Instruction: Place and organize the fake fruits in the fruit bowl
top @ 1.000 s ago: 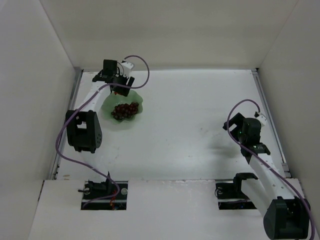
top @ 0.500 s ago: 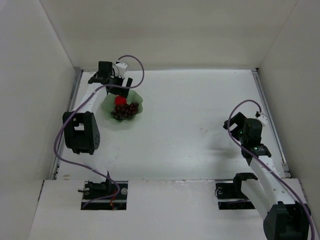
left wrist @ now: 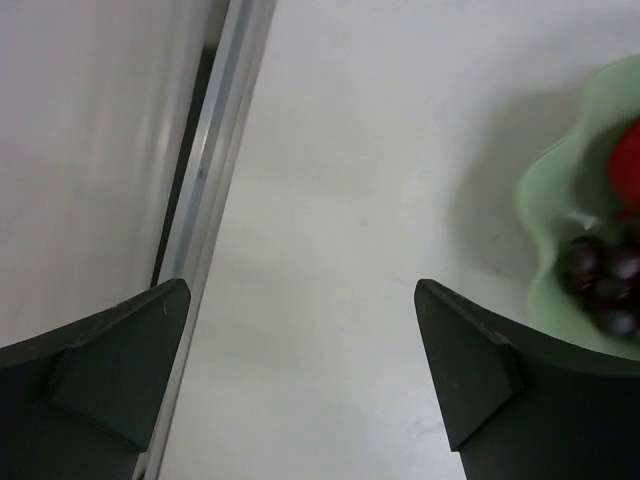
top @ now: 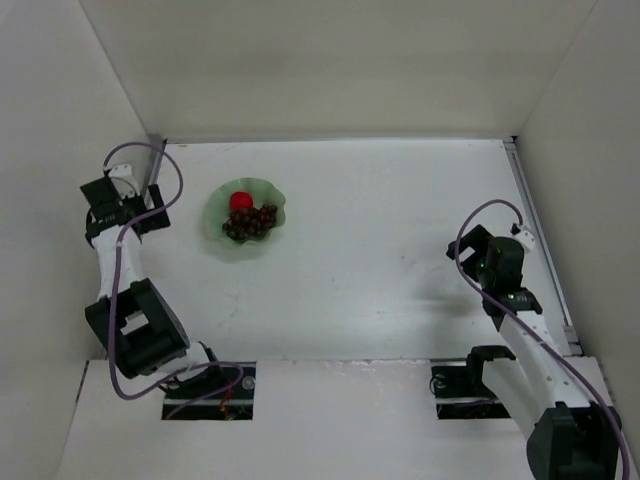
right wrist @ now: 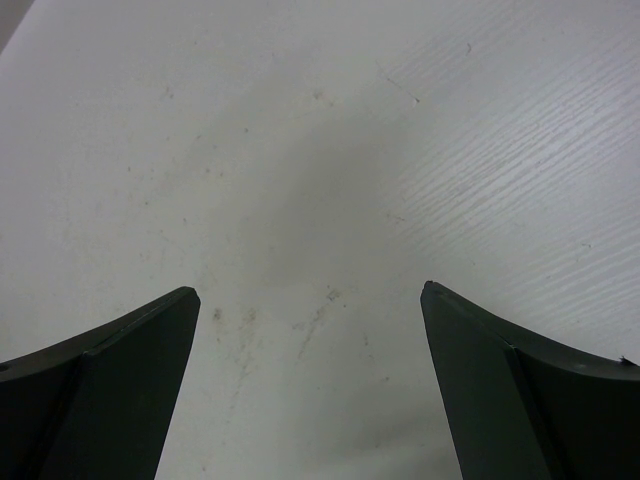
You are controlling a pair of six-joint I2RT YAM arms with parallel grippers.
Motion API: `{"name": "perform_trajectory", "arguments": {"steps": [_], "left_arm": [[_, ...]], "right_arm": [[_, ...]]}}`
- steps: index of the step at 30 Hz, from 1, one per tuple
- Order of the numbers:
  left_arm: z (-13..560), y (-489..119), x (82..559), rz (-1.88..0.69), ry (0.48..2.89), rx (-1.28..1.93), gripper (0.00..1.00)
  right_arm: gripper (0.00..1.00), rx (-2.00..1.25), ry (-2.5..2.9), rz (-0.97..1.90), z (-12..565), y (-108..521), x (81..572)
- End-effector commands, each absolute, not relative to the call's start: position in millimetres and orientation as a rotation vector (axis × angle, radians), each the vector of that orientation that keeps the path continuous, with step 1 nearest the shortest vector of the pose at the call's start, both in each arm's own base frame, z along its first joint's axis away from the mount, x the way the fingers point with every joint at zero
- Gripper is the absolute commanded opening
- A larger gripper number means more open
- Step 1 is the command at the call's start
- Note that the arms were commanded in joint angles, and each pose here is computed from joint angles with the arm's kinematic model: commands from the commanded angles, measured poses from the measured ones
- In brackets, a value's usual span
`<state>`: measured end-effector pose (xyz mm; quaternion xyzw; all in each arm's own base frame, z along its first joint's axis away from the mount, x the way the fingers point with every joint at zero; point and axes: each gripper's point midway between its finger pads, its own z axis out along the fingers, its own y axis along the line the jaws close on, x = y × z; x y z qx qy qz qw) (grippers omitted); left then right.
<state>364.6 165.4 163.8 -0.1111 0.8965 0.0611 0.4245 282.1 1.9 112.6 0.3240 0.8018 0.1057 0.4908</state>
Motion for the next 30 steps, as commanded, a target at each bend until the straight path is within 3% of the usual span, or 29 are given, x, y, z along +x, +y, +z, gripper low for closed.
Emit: {"name": "perform_trajectory", "arguments": {"steps": [1, 12, 30], "left_arm": [[166.7, 169.2, 347.3, 0.079, 2.152, -0.340, 1.00], [130.4, 181.8, 324.3, 0.009, 2.161, -0.471, 1.00], [142.1, 179.8, 332.2, -0.007, 2.128, -0.494, 1.00]], "right_arm": [[1.00, 0.784, 1.905, 0.273, 125.1, 1.7, 293.5], [1.00, 0.773, 1.893, 0.289, 134.8, 4.6, 305.1], [1.00, 0.784, 1.888, 0.287, 129.5, 1.9, 294.3]]}}
